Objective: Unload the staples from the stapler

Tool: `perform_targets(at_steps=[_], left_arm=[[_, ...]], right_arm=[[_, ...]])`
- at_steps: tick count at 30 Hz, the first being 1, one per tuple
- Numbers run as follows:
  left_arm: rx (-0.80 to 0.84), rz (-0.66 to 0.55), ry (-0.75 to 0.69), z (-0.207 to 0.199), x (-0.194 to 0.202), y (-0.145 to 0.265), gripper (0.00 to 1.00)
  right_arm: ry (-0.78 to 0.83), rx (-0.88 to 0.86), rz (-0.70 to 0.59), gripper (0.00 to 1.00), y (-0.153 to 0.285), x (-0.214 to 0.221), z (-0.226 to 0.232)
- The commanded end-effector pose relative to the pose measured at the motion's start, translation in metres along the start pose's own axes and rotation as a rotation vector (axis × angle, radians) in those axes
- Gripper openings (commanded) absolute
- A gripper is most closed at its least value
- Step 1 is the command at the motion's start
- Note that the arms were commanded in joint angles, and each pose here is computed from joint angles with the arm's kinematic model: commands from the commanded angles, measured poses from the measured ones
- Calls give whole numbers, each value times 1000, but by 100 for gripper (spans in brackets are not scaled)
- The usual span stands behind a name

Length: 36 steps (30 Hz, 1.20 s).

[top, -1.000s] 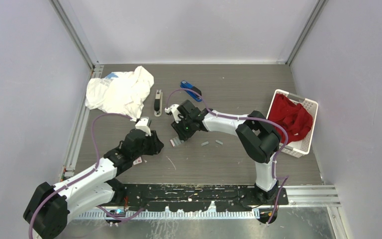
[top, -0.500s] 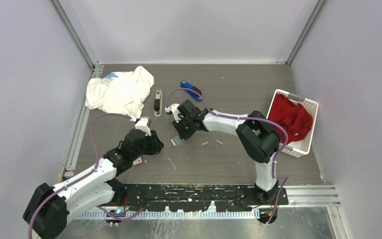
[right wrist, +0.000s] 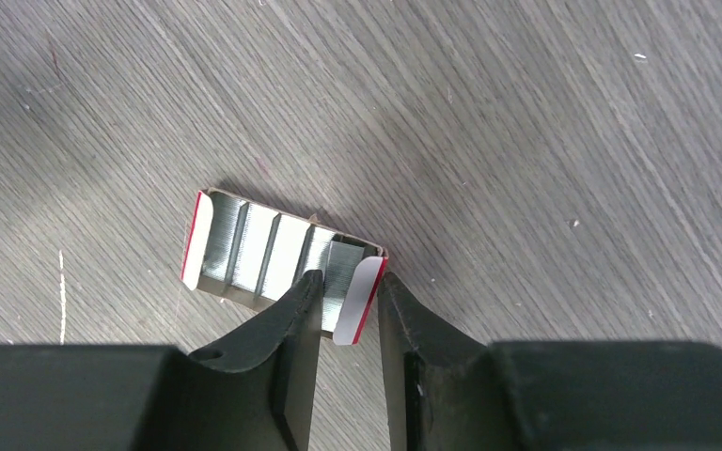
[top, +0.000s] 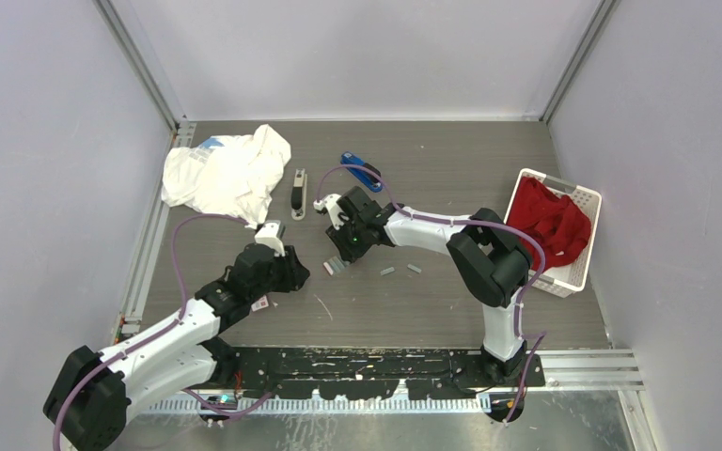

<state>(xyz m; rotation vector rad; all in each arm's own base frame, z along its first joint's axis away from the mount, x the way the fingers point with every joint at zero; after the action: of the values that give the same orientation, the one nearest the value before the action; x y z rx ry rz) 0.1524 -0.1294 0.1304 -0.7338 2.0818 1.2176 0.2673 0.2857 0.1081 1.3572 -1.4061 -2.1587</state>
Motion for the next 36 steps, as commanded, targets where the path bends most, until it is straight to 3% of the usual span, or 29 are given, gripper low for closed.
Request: perform_targets(at_steps=[1, 10, 16, 19, 25, 26, 30, 36], left_arm=[[33, -48, 12, -6, -11, 2, 38], [36, -55, 10, -8, -14, 5, 38], [44, -60, 10, -10, -17, 7, 38], [67, -66, 12, -12, -19, 10, 38], [161, -106, 10, -19, -23, 15, 39], [195, -115, 9, -21, -22, 15, 41], [359, -168, 32, -33, -23, 14, 62], [550, -163, 36, -50, -27, 7, 66]], right_arm=[[14, 13, -102, 31, 19, -23, 0], [16, 6, -114, 28, 23, -26, 1], [22, 1, -148, 43, 37, -33, 0], [23, -20, -180, 46, 49, -37, -1], [136, -226, -247, 50, 84, -42, 0], [162, -282, -258, 51, 92, -41, -1], [224, -464, -363, 54, 128, -36, -13], [281, -527, -578, 56, 180, -19, -35]])
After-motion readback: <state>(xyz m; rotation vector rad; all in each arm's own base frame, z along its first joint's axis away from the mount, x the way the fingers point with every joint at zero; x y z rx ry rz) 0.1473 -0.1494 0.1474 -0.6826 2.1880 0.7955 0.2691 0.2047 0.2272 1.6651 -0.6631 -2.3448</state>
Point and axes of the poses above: each gripper's point midway between its finger pads, its own y axis back along the fingers, its own z axis along the line the jaws close on, x = y × z, the point moved 10 cm from there along y, back along the fingers
